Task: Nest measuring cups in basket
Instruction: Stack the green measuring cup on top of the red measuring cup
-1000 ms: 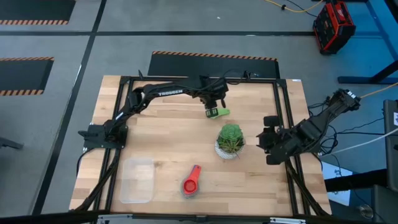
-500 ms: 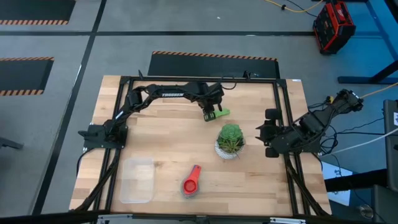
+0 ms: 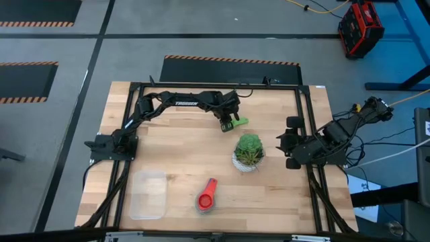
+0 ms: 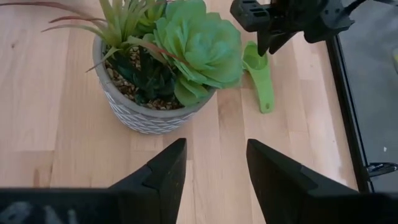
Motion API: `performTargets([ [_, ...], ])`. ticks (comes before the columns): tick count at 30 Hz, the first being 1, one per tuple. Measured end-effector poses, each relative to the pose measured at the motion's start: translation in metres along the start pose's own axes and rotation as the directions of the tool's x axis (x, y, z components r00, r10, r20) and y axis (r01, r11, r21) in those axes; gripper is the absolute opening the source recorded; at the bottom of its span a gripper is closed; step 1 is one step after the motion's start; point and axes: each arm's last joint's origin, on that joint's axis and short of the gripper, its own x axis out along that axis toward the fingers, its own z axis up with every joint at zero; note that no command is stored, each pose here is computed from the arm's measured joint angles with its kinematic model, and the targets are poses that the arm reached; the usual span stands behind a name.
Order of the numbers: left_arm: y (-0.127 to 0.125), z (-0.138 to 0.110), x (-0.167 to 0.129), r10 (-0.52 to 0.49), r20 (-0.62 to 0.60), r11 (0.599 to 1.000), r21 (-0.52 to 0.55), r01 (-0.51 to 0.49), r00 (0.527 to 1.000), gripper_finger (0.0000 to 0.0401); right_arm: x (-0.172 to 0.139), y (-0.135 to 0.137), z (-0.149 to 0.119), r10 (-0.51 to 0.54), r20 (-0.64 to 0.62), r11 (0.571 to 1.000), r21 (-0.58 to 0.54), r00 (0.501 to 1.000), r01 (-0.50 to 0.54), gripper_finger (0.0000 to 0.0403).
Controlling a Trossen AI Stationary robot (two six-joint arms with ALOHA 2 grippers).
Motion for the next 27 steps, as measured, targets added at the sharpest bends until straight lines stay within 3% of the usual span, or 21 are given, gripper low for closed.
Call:
performTargets([
  [11,-0.0005,-0.0099,0.0089,0.002,-0.019,0.999,-0.052,-0.003,1.000,0.0099,0.0000,0.0001,0.0000,0.001,0.000,1.000,-0.001,1.000,-0.001,0.0173],
  [27,-0.0009,-0.0096,0.0079,0.002,-0.017,0.994,-0.111,-0.004,1.000,0.0007,0.0000,0.0001,-0.0002,0.001,-0.003,1.000,-0.004,1.000,-0.001,0.0173],
])
